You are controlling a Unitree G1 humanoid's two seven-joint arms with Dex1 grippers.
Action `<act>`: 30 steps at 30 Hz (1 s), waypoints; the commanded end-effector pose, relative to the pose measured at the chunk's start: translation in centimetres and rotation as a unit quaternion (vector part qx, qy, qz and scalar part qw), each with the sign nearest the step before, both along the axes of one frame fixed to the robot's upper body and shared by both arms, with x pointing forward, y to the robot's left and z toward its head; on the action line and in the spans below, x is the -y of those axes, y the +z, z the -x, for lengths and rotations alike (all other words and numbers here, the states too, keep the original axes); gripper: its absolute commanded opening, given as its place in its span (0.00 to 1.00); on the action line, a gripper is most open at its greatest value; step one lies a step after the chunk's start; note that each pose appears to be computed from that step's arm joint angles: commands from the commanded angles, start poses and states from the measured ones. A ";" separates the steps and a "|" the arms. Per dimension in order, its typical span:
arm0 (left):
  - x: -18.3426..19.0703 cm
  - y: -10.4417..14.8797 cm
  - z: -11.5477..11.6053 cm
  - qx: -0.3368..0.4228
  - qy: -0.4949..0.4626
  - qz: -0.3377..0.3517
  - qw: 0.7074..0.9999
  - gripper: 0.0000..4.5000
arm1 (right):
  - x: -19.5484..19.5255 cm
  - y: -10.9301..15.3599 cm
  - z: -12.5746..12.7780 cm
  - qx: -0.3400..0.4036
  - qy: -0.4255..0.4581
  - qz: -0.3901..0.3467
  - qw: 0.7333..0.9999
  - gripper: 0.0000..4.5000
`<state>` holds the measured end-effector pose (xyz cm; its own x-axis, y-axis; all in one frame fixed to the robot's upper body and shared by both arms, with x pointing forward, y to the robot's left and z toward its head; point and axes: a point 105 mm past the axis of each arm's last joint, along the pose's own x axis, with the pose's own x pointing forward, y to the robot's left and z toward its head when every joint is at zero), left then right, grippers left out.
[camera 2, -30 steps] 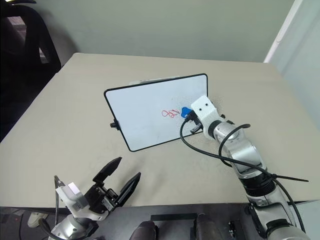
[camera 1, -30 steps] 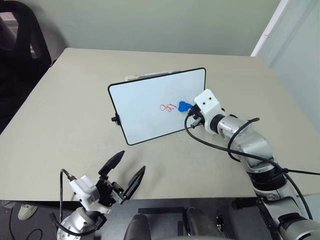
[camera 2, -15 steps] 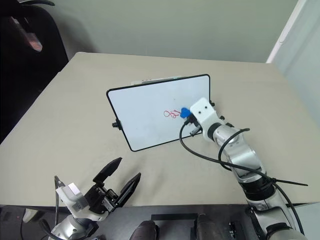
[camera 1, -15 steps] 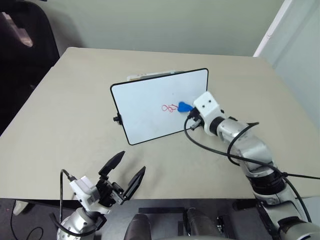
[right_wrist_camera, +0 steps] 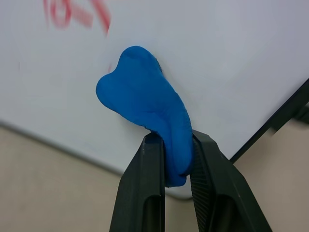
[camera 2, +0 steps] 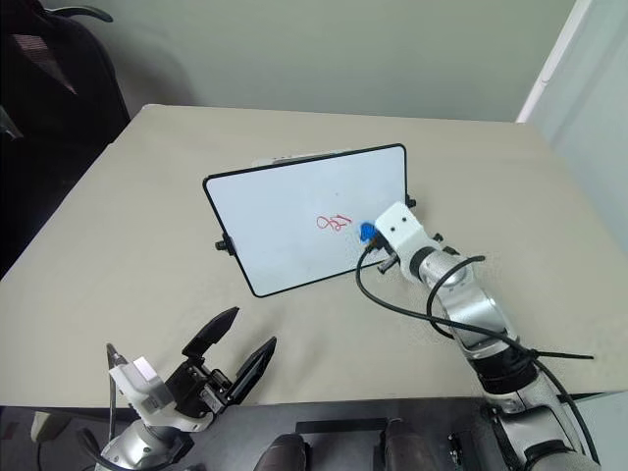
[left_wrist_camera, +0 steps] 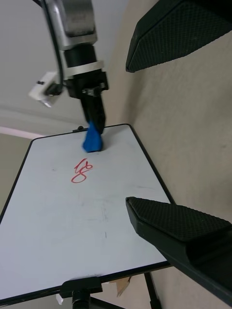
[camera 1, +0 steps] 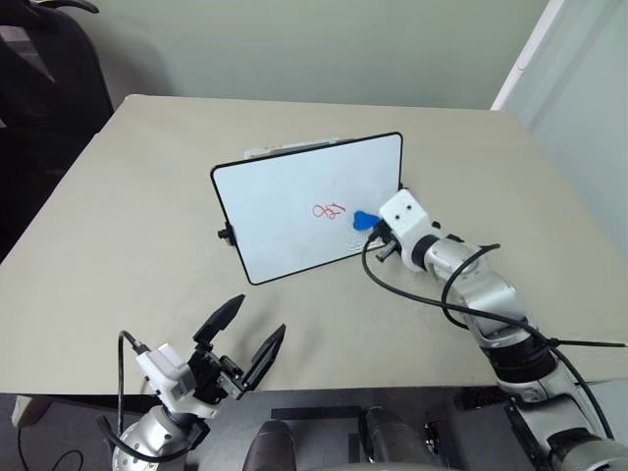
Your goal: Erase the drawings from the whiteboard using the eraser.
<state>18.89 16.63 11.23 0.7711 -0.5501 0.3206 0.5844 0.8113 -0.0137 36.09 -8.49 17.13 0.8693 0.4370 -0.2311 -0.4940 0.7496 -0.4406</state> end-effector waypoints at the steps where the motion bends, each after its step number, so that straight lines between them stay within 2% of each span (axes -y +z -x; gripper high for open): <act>1: 0.2 1.0 0.2 0.019 -0.002 0.006 1.000 1.00 | -1.1 2.9 0.7 0.040 0.027 -0.018 0.999 0.09; 8: 0.0 1.0 0.1 0.019 0.000 0.006 1.000 1.00 | -2.1 4.7 1.1 0.069 0.049 -0.017 0.996 0.09; 10: 0.0 1.0 0.1 0.019 0.000 0.005 1.000 1.00 | -2.0 4.1 1.0 0.057 0.049 -0.015 0.997 0.09; 17: -0.1 0.9 0.0 0.019 0.001 0.002 1.000 1.00 | -0.7 -1.2 -0.2 -0.008 0.023 0.010 1.000 0.09; 22: 0.0 0.9 0.1 0.018 0.001 0.002 1.000 1.00 | -0.6 -1.9 -0.4 -0.009 0.021 0.021 1.000 0.09; 25: 0.0 0.8 0.0 0.017 0.002 0.003 1.000 1.00 | -1.0 -1.1 -0.3 0.001 0.031 0.016 0.999 0.09; 30: 0.0 0.8 0.0 0.017 0.002 0.003 1.000 1.00 | -2.8 2.7 -0.1 0.044 0.061 -0.020 0.997 0.09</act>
